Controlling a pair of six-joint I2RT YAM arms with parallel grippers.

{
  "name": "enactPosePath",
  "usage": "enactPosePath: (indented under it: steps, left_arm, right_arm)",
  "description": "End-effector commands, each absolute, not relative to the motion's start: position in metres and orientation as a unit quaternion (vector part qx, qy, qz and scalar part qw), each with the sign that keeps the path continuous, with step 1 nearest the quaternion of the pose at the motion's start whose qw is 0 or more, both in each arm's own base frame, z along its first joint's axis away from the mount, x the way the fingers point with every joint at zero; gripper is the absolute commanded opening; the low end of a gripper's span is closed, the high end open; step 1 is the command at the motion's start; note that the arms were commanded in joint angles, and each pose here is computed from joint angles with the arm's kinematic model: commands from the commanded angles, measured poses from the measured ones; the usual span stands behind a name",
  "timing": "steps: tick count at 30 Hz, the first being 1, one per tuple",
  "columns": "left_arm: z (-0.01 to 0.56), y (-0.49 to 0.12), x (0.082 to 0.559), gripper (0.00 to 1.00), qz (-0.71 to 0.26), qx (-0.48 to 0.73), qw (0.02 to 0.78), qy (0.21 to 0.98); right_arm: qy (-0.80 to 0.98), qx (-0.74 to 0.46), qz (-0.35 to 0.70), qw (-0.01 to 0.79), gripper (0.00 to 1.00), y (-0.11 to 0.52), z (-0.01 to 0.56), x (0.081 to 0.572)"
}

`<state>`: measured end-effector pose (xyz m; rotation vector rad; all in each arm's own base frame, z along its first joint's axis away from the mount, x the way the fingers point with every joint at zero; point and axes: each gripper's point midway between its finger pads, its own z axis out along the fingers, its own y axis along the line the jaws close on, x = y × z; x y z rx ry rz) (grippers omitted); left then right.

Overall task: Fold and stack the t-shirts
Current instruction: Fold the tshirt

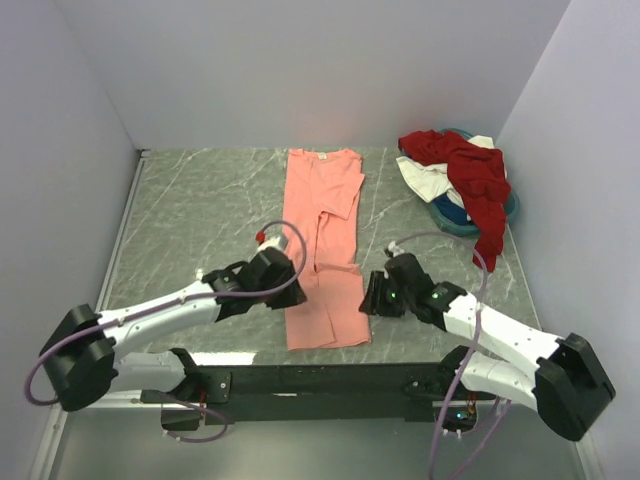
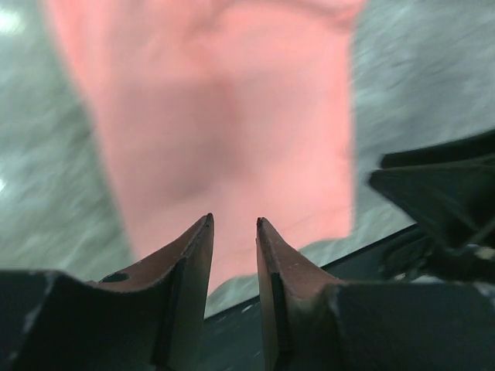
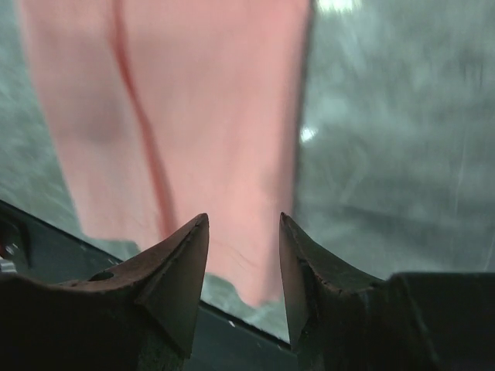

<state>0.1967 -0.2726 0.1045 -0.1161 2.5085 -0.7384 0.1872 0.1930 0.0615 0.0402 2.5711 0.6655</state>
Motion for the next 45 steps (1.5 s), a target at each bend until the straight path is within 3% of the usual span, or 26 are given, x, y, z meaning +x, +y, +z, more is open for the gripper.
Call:
enactPosePath:
  steps: [1, 9, 18, 22, 26, 29, 30, 32, 35, 45]
  left_arm:
    - [0.077, -0.241, 0.167, 0.35, -0.241, -0.066, 0.218, 0.943]
    - [0.064, -0.24, 0.133, 0.47, -0.313, -0.043, 0.183, 0.931]
    - [0.043, -0.248, 0.11, 0.47, -0.317, -0.02, 0.145, 0.937]
    - [0.029, -0.244, 0.1, 0.45, -0.287, -0.018, 0.13, 0.949]
    - [0.019, -0.239, 0.095, 0.36, -0.257, -0.024, 0.125, 0.958]
    - [0.019, -0.243, 0.092, 0.18, -0.255, -0.02, 0.122, 0.959]
    - [0.022, -0.246, 0.09, 0.09, -0.259, -0.015, 0.123, 0.958]
    - [0.024, -0.246, 0.087, 0.01, -0.255, -0.007, 0.122, 0.959]
    - [0.028, -0.242, 0.085, 0.01, -0.244, 0.001, 0.124, 0.962]
    - [0.045, -0.234, 0.077, 0.01, -0.256, 0.008, 0.125, 0.958]
  right_arm:
    - [0.937, 0.043, 0.263, 0.224, 0.48, 0.191, 0.056, 0.166]
    - [0.943, 0.047, 0.277, 0.178, 0.47, 0.19, 0.029, 0.128]
    - [0.95, 0.051, 0.266, 0.155, 0.46, 0.183, 0.01, 0.113]
    - [0.952, 0.05, 0.265, 0.145, 0.4, 0.182, 0.006, 0.107]
    - [0.952, 0.047, 0.27, 0.135, 0.35, 0.182, 0.004, 0.101]
    - [0.956, 0.036, 0.264, 0.127, 0.24, 0.181, 0.003, 0.095]
    - [0.956, 0.031, 0.263, 0.125, 0.14, 0.181, 0.004, 0.094]
    - [0.957, 0.017, 0.26, 0.124, 0.08, 0.179, 0.007, 0.091]
    - [0.953, -0.016, 0.281, 0.109, 0.01, 0.185, 0.017, 0.081]
    - [0.948, -0.055, 0.303, 0.08, 0.0, 0.195, 0.034, 0.051]
